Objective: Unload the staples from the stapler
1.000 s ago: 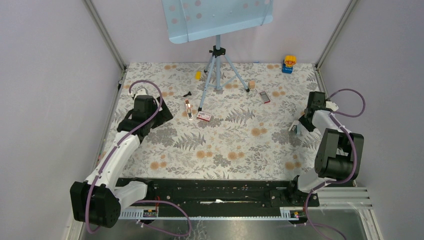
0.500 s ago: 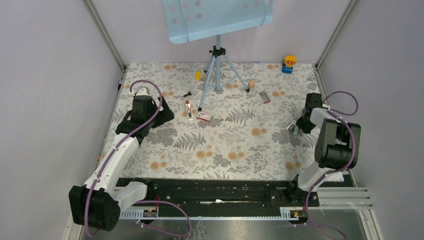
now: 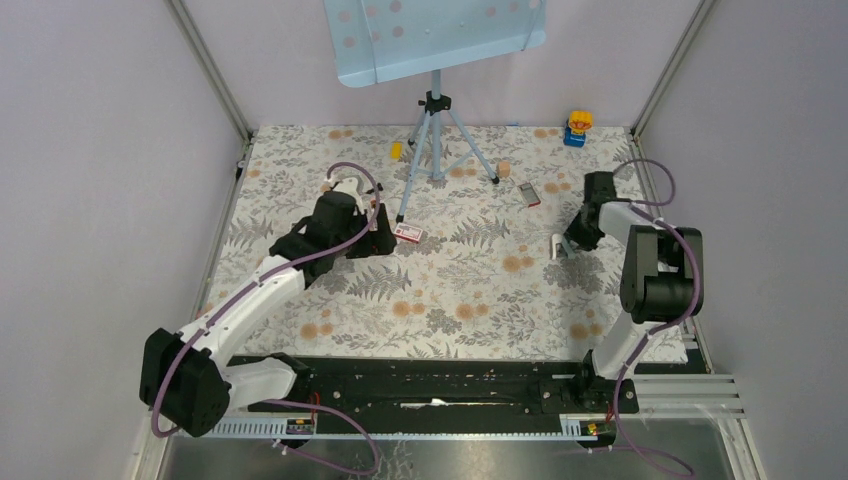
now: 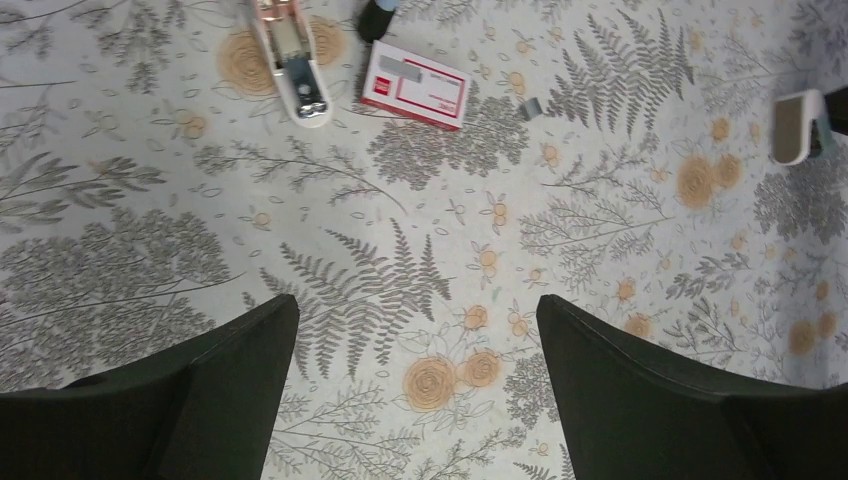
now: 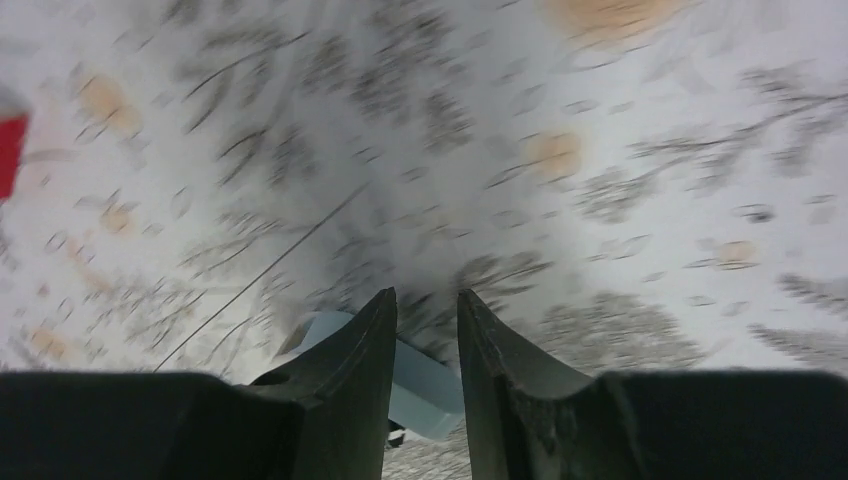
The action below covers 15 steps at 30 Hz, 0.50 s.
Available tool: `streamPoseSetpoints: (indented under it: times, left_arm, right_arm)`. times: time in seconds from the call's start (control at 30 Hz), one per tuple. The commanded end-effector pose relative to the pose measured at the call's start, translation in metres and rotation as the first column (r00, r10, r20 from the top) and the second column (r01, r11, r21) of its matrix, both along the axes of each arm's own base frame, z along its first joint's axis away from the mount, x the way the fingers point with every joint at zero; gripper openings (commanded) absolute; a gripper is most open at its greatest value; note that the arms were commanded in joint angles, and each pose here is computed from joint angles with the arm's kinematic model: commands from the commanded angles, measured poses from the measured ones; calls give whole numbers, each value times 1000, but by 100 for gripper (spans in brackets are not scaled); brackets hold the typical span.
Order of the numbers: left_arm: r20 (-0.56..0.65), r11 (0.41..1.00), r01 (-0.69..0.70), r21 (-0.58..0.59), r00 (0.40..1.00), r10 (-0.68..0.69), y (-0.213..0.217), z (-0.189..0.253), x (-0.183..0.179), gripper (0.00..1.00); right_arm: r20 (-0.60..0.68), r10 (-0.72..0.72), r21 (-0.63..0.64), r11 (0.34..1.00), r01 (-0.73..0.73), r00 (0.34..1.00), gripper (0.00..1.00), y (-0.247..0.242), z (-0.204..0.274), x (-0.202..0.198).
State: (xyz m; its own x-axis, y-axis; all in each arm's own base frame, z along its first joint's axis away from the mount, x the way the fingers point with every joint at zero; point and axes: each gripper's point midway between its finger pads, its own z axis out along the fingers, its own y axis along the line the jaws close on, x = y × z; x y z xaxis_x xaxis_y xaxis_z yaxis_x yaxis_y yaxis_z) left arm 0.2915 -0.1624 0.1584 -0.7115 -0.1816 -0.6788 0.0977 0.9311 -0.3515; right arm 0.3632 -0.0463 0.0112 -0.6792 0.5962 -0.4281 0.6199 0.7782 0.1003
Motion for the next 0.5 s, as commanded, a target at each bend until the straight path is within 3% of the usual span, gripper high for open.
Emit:
streamPoseSetpoints:
  times: [0.0, 0.17, 0.37, 0.47]
  left_arm:
    - [133, 998, 46, -35, 990, -41, -28, 35, 20, 94]
    - [99, 997, 73, -33, 993, -70, -57, 25, 21, 93]
    - [52, 978, 127, -165, 991, -120, -113, 13, 21, 92]
    - [27, 976, 180, -124, 984, -178, -135, 2, 22, 91]
  right_arm:
    - [-18, 156, 43, 987, -155, 988, 36, 60, -3, 3]
    - [-29, 265, 124, 958, -260, 964, 36, 120, -13, -10]
    - [-38, 300, 305, 912, -274, 953, 34, 172, -24, -46]
    - [-43, 309, 252, 924, -289, 950, 33, 166, -17, -53]
